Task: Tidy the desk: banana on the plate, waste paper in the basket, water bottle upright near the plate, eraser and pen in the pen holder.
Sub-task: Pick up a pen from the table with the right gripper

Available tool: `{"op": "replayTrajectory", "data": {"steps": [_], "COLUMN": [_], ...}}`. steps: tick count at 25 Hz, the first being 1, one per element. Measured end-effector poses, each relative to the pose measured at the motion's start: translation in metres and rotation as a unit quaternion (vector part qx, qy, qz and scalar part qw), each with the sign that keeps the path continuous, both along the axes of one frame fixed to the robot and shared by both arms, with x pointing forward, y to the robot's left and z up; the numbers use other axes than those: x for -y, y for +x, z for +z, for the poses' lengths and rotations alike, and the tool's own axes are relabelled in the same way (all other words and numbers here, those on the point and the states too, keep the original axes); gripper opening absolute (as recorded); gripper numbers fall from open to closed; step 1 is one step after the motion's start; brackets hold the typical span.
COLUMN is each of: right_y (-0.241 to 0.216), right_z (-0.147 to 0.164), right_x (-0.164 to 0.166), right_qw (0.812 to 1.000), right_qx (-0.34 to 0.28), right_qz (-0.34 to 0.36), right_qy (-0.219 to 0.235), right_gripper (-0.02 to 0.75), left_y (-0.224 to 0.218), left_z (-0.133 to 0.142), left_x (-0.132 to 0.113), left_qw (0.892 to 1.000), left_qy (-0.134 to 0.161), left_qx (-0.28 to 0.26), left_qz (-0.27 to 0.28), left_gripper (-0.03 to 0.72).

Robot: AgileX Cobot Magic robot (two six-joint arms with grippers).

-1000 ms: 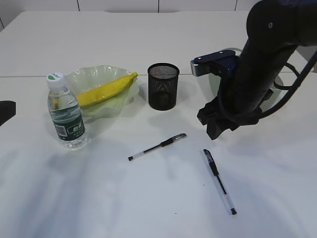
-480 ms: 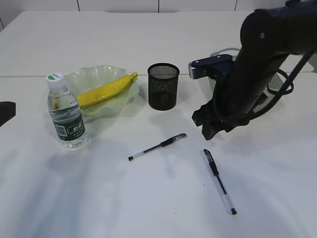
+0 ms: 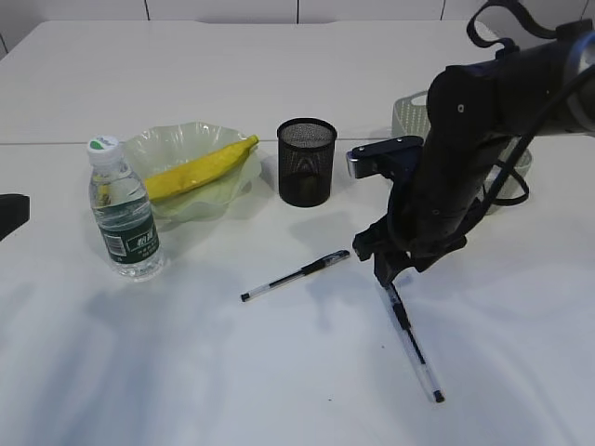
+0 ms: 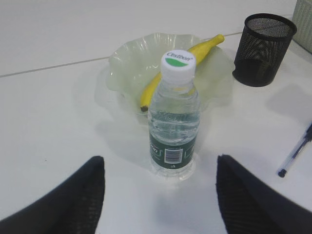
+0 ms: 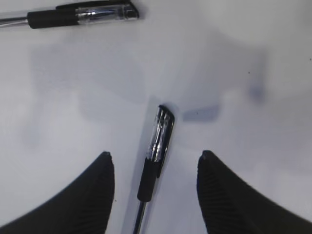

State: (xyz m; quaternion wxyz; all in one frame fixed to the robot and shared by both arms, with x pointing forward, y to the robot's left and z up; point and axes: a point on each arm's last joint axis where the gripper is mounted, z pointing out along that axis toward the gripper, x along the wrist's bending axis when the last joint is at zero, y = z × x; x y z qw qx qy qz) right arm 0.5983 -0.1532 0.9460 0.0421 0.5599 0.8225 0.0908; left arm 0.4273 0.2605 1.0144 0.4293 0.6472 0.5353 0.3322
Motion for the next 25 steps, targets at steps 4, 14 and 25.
{"op": "replayTrajectory", "data": {"steps": [4,14,25], "right_y": [0.002,0.010,0.014], "right_z": [-0.008,-0.028,-0.029], "right_x": [-0.001,0.003,0.005], "right_qw": [1.000,1.000,1.000], "right_qx": [-0.002,-0.006,0.007], "right_qz": [-0.003,-0.022,-0.025], "right_qy": [0.000,0.000,0.004], "right_gripper": [0.409,0.409,0.409], "left_y": [0.000,0.000,0.000], "left_z": [0.000,0.000,0.000], "left_x": [0.000,0.000,0.000], "left_qw": [1.000,1.000,1.000], "left_qy": [0.000,0.000,0.000], "left_qx": [0.000,0.000,0.000], "left_qz": [0.000,0.000,0.000], "left_gripper": [0.507,0.507,0.507]}}
